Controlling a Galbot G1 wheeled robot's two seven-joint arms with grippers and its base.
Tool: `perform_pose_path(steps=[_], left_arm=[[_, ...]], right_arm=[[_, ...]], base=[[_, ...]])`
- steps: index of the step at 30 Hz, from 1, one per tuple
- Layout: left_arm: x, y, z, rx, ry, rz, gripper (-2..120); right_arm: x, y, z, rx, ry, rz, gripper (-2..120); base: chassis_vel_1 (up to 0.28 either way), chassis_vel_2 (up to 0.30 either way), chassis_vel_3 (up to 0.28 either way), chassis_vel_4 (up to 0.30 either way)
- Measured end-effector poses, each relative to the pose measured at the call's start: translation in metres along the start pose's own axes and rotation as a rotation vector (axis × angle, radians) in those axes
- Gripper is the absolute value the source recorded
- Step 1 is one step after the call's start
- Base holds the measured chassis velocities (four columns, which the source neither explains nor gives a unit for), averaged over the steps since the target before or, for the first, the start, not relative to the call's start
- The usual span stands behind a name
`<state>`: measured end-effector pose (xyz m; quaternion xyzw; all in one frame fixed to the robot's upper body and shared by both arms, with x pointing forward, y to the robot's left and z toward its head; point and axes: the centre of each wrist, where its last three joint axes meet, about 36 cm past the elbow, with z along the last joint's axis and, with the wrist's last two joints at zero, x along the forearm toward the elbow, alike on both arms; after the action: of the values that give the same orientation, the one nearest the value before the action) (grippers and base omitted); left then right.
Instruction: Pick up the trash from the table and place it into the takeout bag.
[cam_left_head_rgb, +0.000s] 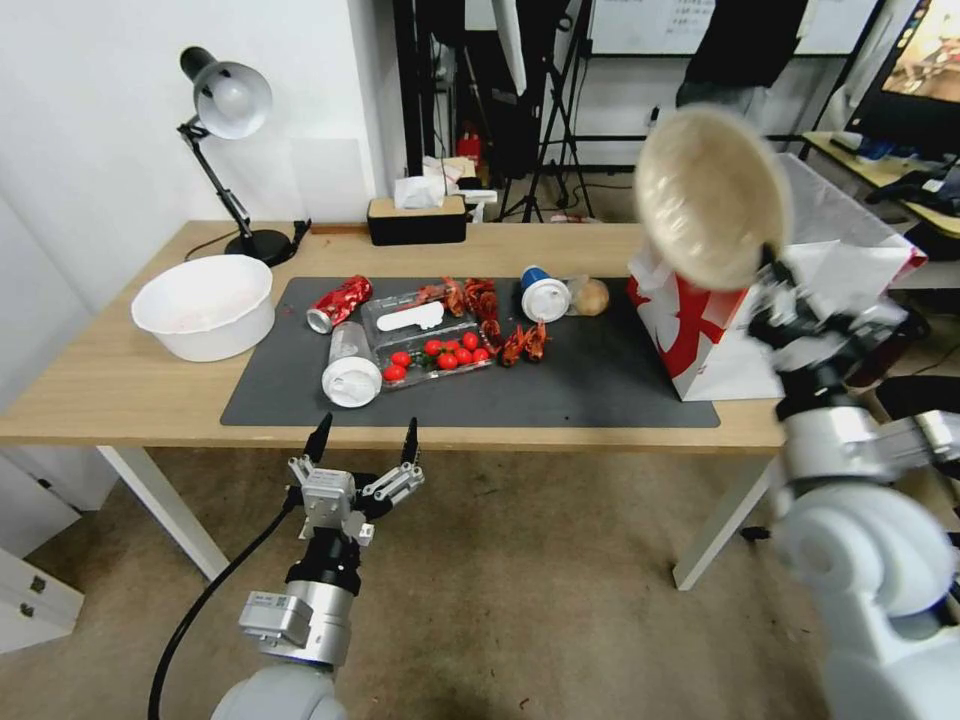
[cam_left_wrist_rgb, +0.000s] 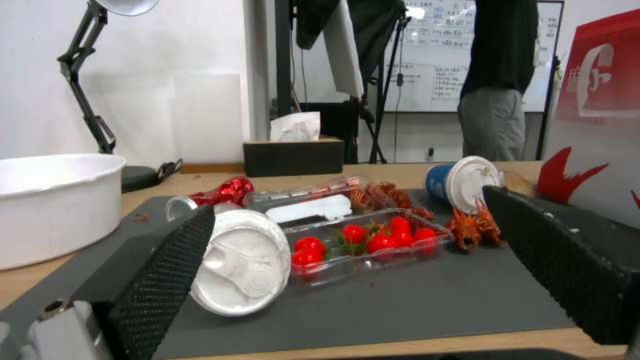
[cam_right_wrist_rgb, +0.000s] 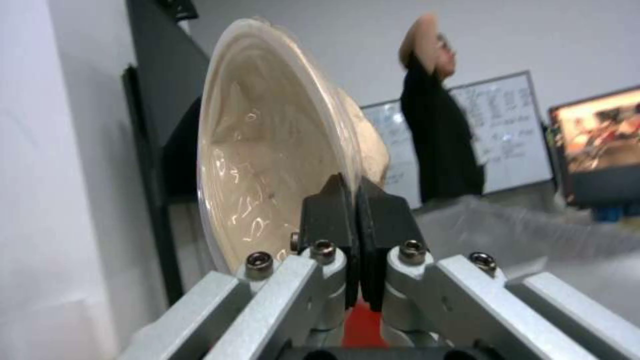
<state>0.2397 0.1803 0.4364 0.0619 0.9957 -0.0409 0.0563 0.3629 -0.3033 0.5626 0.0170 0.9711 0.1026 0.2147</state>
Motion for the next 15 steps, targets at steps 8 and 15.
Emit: perform_pose_path(steps=[8, 15], left_arm=[[-0.002, 0.002, 0.001, -0.003, -0.003, -0.009, 100], [-0.002, 0.003, 0.002, -0.003, 0.000, -0.015, 100]], right_arm=[[-0.035, -0.025, -0.006, 0.070, -0.037, 0.086, 0], [-0.051, -0.038, -0.001, 0.114, -0.040, 0.130, 0]], base=[[0.000, 0.000, 0.000, 0.000], [0.000, 0.000, 0.000, 0.000]])
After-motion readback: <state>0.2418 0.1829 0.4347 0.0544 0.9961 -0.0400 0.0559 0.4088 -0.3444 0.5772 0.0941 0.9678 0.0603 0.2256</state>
